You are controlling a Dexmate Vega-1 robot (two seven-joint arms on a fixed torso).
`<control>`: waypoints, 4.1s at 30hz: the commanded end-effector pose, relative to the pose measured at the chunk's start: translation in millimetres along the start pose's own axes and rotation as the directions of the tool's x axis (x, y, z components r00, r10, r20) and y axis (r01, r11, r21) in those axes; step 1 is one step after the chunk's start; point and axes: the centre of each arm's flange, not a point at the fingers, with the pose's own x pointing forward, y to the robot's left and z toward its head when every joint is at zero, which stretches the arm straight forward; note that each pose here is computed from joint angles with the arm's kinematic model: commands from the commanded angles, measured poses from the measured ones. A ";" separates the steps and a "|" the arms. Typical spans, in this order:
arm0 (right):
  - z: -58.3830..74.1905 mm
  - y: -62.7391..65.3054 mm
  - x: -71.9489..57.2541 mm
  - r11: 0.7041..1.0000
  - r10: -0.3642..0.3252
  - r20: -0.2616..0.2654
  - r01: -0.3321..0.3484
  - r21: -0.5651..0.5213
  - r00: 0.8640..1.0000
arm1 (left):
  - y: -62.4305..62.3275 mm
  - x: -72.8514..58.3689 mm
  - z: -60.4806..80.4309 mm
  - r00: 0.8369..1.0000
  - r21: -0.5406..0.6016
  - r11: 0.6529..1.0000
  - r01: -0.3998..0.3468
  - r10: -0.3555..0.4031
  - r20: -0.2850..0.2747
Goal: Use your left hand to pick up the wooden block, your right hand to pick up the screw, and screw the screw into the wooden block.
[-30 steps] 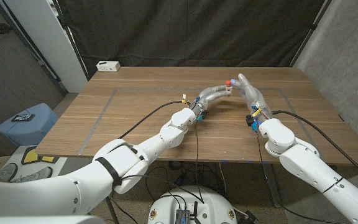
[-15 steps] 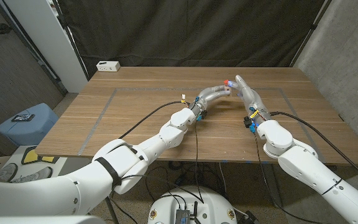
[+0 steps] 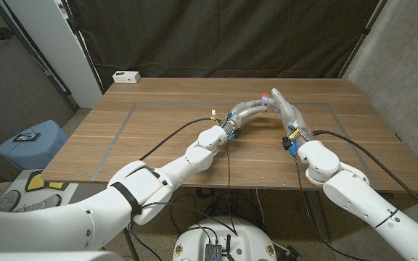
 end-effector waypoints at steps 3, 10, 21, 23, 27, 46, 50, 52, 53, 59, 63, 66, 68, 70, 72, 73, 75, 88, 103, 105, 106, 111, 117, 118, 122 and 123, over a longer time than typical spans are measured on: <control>0.6 -4.9 -4.3 1.000 -0.021 -0.002 0.021 -0.001 1.000 | 1.1 0.5 1.3 1.000 0.004 1.000 0.001 -0.001 0.003; 1.4 -12.8 -5.9 0.999 -0.039 0.000 0.039 -0.007 0.999 | -1.5 0.8 1.0 1.000 0.004 1.000 0.004 -0.004 0.000; 3.5 -26.3 -4.0 0.998 -0.053 0.009 0.053 -0.020 0.999 | -5.8 1.6 1.2 1.000 0.005 1.000 0.007 -0.007 -0.001; 3.6 -29.2 -3.0 0.998 -0.054 0.010 0.054 -0.023 0.998 | -6.6 1.7 1.3 1.000 0.006 1.000 0.008 -0.008 -0.001; 4.1 -32.8 -2.1 0.998 -0.058 0.012 0.058 -0.028 0.998 | -7.3 1.8 1.3 1.000 0.007 1.000 0.008 -0.008 -0.001; 2.4 -41.9 11.4 0.998 -0.042 0.017 0.043 -0.037 0.999 | -8.1 1.6 1.8 1.000 0.010 1.000 0.011 -0.011 -0.001; 2.0 -42.4 15.0 0.999 -0.036 0.019 0.037 -0.035 0.999 | -8.0 1.6 1.9 1.000 0.013 1.000 0.011 -0.011 0.001; 1.9 -42.0 16.8 0.999 -0.030 0.019 0.030 -0.036 0.999 | -7.7 1.3 1.9 1.000 0.011 1.000 0.009 -0.009 0.001; 1.7 -41.8 17.7 0.999 -0.026 0.019 0.026 -0.035 0.999 | -7.5 1.2 1.8 1.000 0.011 1.000 0.009 -0.009 0.001; -0.7 -40.2 21.8 1.000 -0.009 0.013 0.009 -0.030 1.000 | -6.6 0.4 1.8 1.000 0.012 1.000 0.007 -0.007 0.001; -1.9 -39.1 22.8 1.000 0.000 0.008 0.000 -0.028 1.000 | -6.0 0.0 1.8 1.000 0.012 1.000 0.007 -0.007 0.002; -2.6 -38.6 23.2 1.000 0.006 0.003 -0.006 -0.028 1.000 | -6.0 0.1 1.8 1.000 0.011 1.000 0.009 -0.009 0.002; -3.6 -38.1 23.3 1.000 0.008 -0.001 -0.008 -0.027 1.000 | -6.0 0.2 1.8 1.000 0.010 1.000 0.011 -0.011 0.002; -4.3 -37.6 23.4 1.000 0.011 -0.004 -0.011 -0.026 1.000 | -5.9 0.3 1.8 1.000 0.012 1.000 0.011 -0.011 0.003; -4.8 -37.2 23.5 1.000 0.015 -0.007 -0.015 -0.025 1.000 | -5.8 0.3 1.9 1.000 0.012 1.000 0.011 -0.011 0.003; -5.2 -36.6 23.6 1.000 0.019 -0.008 -0.019 -0.024 1.000 | -5.5 0.1 2.1 1.000 0.012 1.000 0.011 -0.011 0.004; -5.3 -36.2 23.7 0.999 0.022 -0.008 -0.022 -0.024 1.000 | -5.5 0.0 2.2 1.000 0.013 1.000 0.011 -0.011 0.004; -8.0 -37.8 22.6 1.000 0.014 -0.004 -0.014 -0.022 1.000 | -6.3 -0.6 3.3 1.000 0.013 1.000 0.010 -0.011 0.007; -6.8 -38.0 18.9 1.000 0.007 -0.003 -0.008 -0.022 1.000 | -8.5 -2.3 2.4 1.000 0.013 1.000 0.008 -0.008 0.003; -6.5 -38.2 17.8 1.000 0.005 -0.002 -0.005 -0.023 1.000 | -8.9 -2.5 2.3 1.000 0.013 1.000 0.009 -0.009 0.003; -6.2 -38.3 17.2 1.000 0.004 -0.002 -0.004 -0.024 1.000 | -9.1 -2.5 2.3 1.000 0.014 1.000 0.009 -0.009 0.002; -4.8 -38.9 14.5 1.000 0.000 0.000 0.000 -0.026 1.000 | -10.4 -2.7 1.7 1.000 0.011 1.000 0.011 -0.011 0.000; -3.9 -39.2 11.7 1.000 -0.001 -0.001 0.001 -0.030 1.000 | -11.4 -3.6 1.1 1.000 0.009 1.000 0.010 -0.010 -0.002; -3.8 -39.2 11.3 1.000 -0.002 -0.001 0.002 -0.031 1.000 | -11.6 -3.8 1.0 1.000 0.008 1.000 0.010 -0.010 -0.003; -3.8 -38.8 10.2 1.000 -0.002 -0.002 0.002 -0.030 1.000 | -12.1 -4.6 0.6 1.000 0.007 1.000 0.010 -0.010 -0.005; -3.8 -38.4 9.5 1.000 -0.002 -0.002 0.002 -0.030 1.000 | -12.2 -4.8 0.4 1.000 0.007 1.000 0.010 -0.009 -0.005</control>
